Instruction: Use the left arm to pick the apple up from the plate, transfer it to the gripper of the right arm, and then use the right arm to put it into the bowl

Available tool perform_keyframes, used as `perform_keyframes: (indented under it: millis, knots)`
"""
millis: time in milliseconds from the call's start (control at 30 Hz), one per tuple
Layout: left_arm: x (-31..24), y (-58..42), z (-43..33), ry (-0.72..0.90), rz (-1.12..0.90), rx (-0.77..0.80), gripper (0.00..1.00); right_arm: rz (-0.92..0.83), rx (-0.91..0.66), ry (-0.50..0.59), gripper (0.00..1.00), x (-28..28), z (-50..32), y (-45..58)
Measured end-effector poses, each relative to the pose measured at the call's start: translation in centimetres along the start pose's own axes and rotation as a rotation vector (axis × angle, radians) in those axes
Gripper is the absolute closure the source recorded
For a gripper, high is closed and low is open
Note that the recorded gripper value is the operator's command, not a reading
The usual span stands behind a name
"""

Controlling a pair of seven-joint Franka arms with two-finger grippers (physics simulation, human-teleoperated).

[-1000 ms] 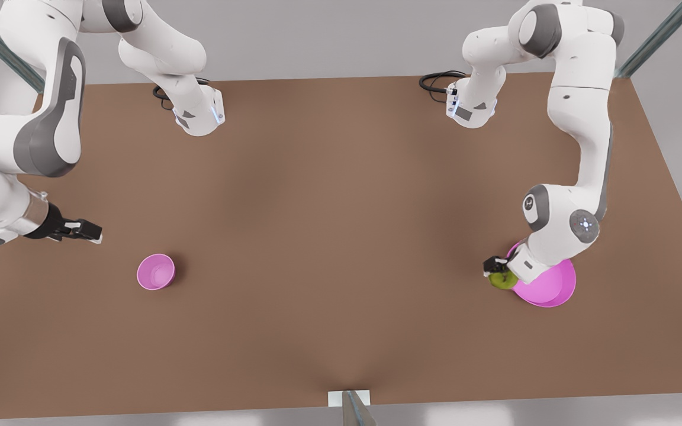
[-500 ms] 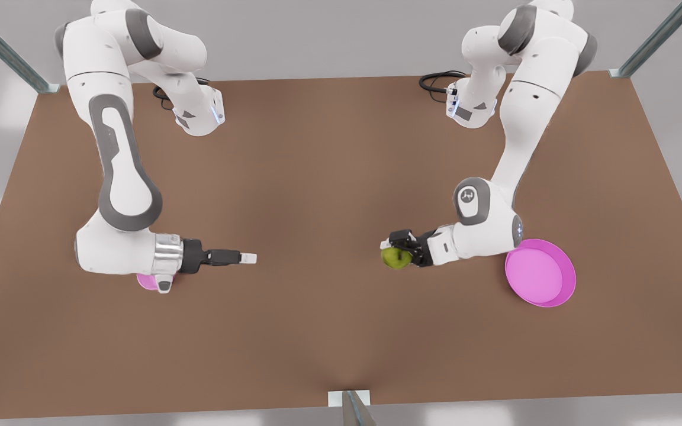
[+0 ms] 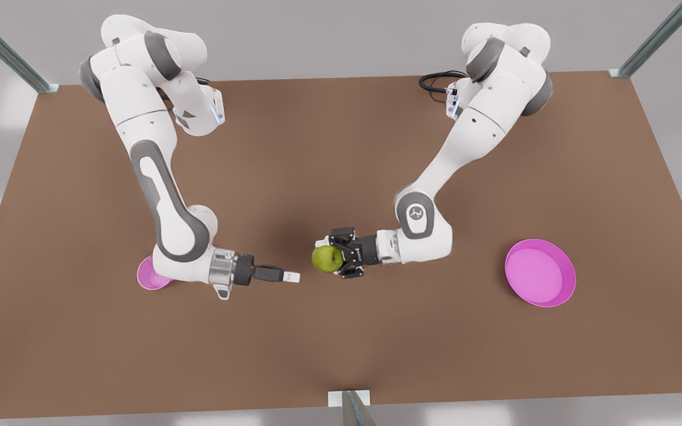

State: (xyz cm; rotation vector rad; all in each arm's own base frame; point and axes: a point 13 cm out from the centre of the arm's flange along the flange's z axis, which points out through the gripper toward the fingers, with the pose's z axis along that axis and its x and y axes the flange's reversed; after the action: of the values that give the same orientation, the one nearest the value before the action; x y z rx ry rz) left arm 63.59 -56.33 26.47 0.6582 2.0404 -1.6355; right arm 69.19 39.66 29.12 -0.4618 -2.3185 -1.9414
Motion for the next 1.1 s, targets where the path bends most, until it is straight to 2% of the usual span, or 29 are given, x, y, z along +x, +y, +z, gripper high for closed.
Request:
perform_keyframes:
  millis: [233,700,933,1000,1100]
  knots:
    - [0.2,0.3,1.5,-0.041,0.193,0.017,0.11,-0.022,-0.044,0.003,0.0,3.2,1.6,-4.6]
    - [1.3,0.9,2.5,-0.038,0.453,0.01,0.11,-0.293,-0.036,0.01,0.0,6.0,4.6,-4.1]
    - [1.5,0.8,2.7,-0.035,0.531,0.009,0.1,-0.358,-0.014,-0.015,0.0,6.2,5.8,-4.8]
    - [1.6,0.8,2.9,-0.035,0.548,0.009,0.1,-0.374,-0.007,-0.024,0.19,6.0,5.7,-5.1]
    - [1.6,0.8,2.8,-0.035,0.57,0.008,0.1,-0.399,0.0,-0.034,0.31,5.8,5.7,-5.2]
